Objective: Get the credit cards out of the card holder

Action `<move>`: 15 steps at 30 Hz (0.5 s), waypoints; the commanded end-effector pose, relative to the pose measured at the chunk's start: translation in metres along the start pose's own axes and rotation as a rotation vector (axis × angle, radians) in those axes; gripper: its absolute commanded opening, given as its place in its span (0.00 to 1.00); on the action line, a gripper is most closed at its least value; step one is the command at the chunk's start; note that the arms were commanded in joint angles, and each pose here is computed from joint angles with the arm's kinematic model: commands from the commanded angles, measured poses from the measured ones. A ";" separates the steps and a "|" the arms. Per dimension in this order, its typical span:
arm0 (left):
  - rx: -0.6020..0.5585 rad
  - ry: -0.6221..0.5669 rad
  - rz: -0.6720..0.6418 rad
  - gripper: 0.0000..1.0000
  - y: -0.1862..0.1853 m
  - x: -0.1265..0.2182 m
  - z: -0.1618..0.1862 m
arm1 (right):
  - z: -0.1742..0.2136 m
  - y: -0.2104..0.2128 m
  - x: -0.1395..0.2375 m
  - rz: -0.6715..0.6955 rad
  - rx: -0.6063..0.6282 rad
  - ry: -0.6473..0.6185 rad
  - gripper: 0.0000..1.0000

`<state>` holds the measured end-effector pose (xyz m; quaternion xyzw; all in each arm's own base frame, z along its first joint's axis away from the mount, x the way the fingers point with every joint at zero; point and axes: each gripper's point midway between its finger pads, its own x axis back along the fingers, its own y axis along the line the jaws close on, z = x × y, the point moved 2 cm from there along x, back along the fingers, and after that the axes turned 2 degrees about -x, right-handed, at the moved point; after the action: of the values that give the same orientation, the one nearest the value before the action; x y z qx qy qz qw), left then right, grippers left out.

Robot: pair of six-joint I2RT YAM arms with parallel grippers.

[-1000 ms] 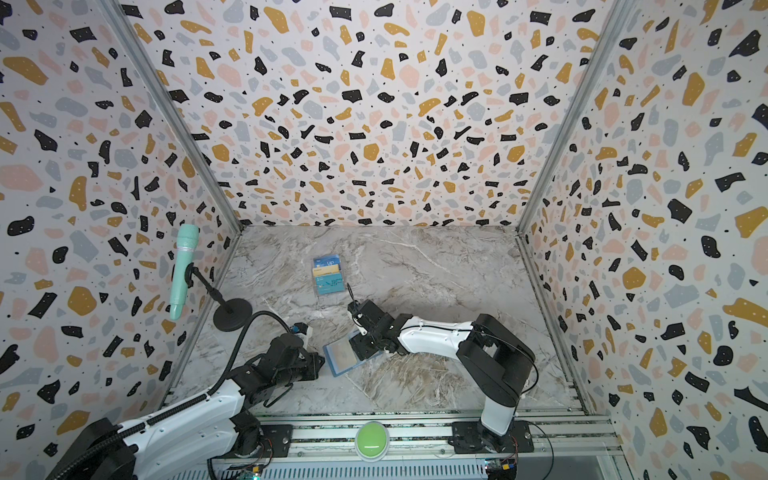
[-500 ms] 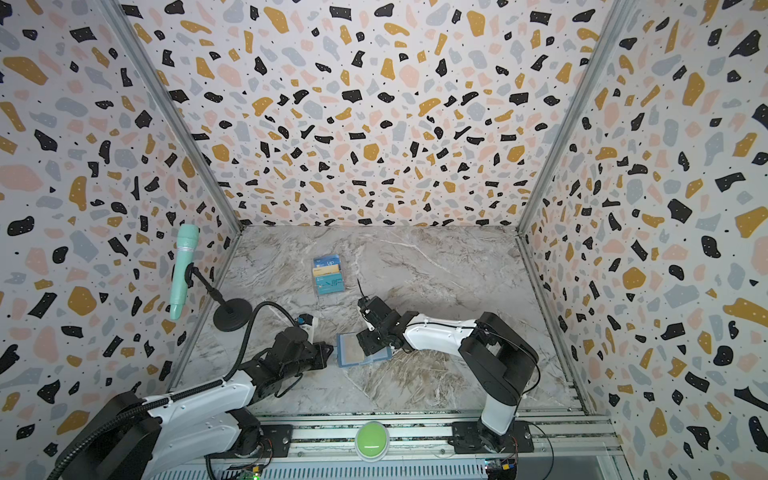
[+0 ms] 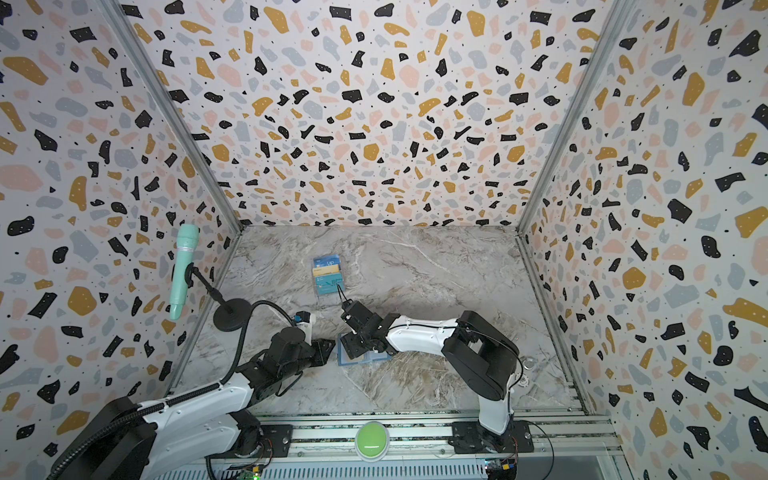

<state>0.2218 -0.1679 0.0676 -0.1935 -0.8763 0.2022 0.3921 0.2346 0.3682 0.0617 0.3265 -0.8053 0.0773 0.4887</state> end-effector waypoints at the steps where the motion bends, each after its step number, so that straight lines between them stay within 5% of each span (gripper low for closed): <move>1: -0.036 0.024 -0.027 0.28 0.007 0.001 0.008 | -0.002 0.000 0.000 0.033 -0.005 0.007 0.71; 15: -0.116 0.105 -0.114 0.22 0.020 -0.006 0.018 | 0.014 -0.019 0.000 0.163 0.032 0.063 0.64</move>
<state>0.2098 -0.1564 0.0363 -0.1746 -0.8665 0.1304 0.4491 0.2386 0.3669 0.0501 0.2946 -0.8137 0.1099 0.4889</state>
